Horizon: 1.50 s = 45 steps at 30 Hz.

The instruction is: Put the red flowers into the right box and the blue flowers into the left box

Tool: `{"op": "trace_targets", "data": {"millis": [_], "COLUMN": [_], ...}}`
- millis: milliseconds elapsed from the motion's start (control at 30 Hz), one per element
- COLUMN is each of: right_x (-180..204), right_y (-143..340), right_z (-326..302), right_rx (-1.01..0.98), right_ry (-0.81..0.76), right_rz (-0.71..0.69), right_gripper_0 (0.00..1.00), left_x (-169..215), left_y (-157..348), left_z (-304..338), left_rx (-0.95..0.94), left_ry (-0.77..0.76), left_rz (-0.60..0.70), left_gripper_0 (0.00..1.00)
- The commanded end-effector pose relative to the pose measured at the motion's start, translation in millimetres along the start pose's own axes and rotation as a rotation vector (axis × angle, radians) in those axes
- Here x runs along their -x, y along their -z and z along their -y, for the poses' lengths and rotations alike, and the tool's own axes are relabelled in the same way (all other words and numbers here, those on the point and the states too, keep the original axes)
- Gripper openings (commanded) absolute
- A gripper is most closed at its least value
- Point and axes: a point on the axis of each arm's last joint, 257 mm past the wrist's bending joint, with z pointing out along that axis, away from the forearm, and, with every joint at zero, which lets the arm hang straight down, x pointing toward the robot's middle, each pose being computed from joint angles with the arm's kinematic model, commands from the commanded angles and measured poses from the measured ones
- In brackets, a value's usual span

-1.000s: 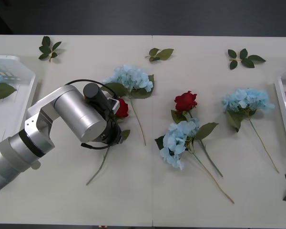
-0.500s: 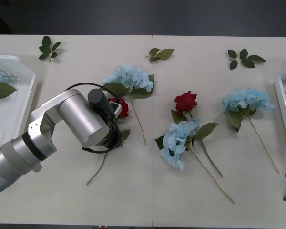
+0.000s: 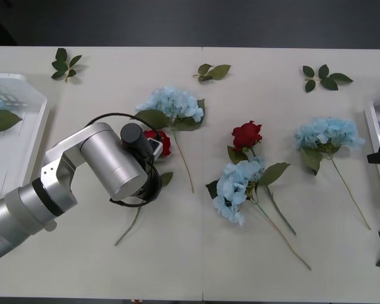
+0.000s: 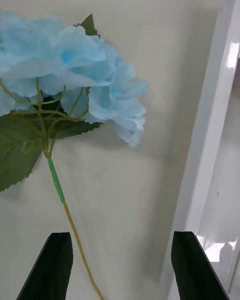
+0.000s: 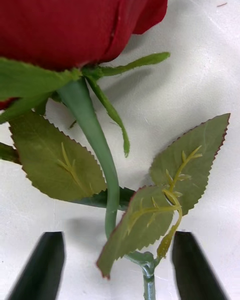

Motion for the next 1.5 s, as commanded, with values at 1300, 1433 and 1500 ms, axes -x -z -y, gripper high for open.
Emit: {"op": "trace_targets", "data": {"millis": [1300,1433,1500], "right_x": [-1,-2,-4], "right_y": [-82,-85,-87], "right_z": [-60,-61,-61], "right_rx": [-0.154,-0.156,-0.153], "right_ry": [0.239,0.25,0.25], "right_rz": [0.024,0.028,0.026], "right_gripper_0": [0.57,0.57,0.54], "left_x": [110,114,114], "left_y": [173,202,213], "left_z": [38,53,57], "left_rx": [-0.49,-0.634,-0.684], "left_ry": [-0.21,-0.21,-0.225], "left_rz": [0.414,0.455,0.475], "left_gripper_0": [0.0,0.0,0.0]}}
